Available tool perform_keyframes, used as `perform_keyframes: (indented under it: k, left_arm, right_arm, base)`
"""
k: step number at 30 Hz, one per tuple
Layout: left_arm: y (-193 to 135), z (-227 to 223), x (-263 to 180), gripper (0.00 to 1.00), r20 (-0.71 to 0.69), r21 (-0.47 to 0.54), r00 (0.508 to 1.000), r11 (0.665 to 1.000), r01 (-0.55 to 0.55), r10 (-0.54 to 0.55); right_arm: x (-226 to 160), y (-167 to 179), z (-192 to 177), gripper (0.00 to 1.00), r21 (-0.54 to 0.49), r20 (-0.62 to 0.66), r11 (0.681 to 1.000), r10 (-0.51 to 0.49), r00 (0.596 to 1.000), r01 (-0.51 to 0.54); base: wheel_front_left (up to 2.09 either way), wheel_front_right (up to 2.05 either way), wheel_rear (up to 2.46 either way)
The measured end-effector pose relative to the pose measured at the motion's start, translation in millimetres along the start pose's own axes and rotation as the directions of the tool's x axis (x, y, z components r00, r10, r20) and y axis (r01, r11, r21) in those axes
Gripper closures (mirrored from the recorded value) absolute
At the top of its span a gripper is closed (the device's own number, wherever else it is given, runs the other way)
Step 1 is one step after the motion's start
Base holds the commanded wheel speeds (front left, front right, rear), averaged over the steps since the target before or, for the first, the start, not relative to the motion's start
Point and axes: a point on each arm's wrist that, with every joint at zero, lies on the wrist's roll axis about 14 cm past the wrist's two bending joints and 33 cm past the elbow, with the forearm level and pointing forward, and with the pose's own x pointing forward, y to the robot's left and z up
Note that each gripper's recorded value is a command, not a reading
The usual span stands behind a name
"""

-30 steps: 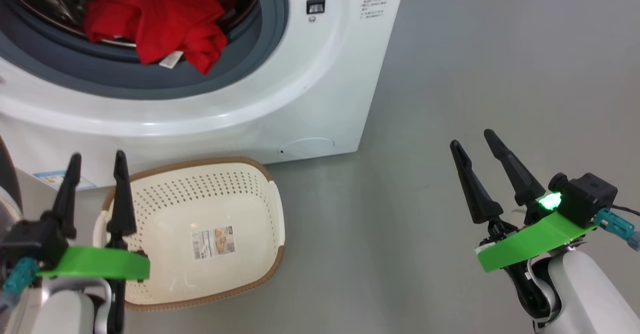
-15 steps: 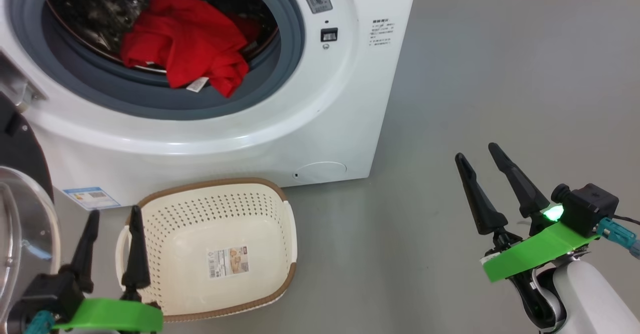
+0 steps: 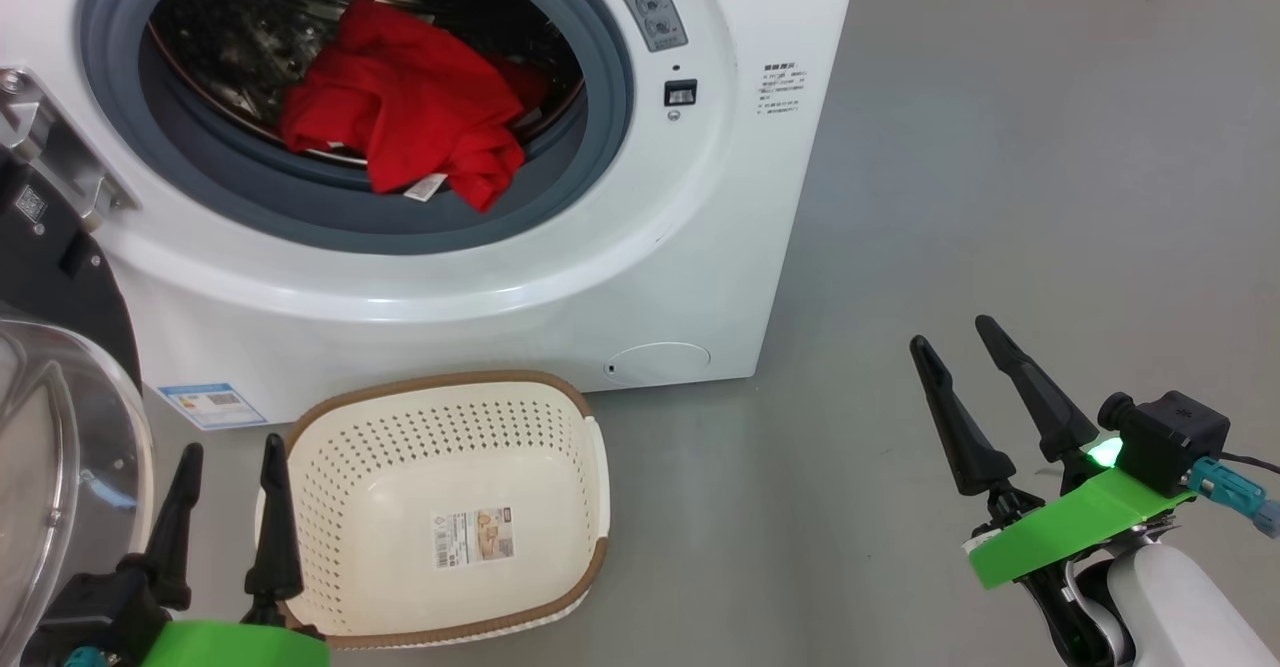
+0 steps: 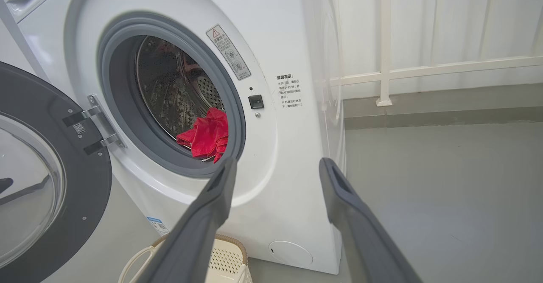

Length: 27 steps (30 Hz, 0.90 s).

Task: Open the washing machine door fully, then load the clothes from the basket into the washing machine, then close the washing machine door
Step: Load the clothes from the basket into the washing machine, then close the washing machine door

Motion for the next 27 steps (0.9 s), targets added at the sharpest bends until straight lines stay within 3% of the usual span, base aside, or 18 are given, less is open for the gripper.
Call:
perform_keyframes:
  k: [27]
  left_arm:
    - [-6.5,6.8,-0.6,0.00,0.025,-0.026,1.000,1.000,0.017,-0.017]
  right_arm:
    - [-4.5,1.9,0.9,0.00,-0.009,-0.008,1.000,0.013,1.000,-0.013]
  base:
    - [0.00,0.00,0.00]
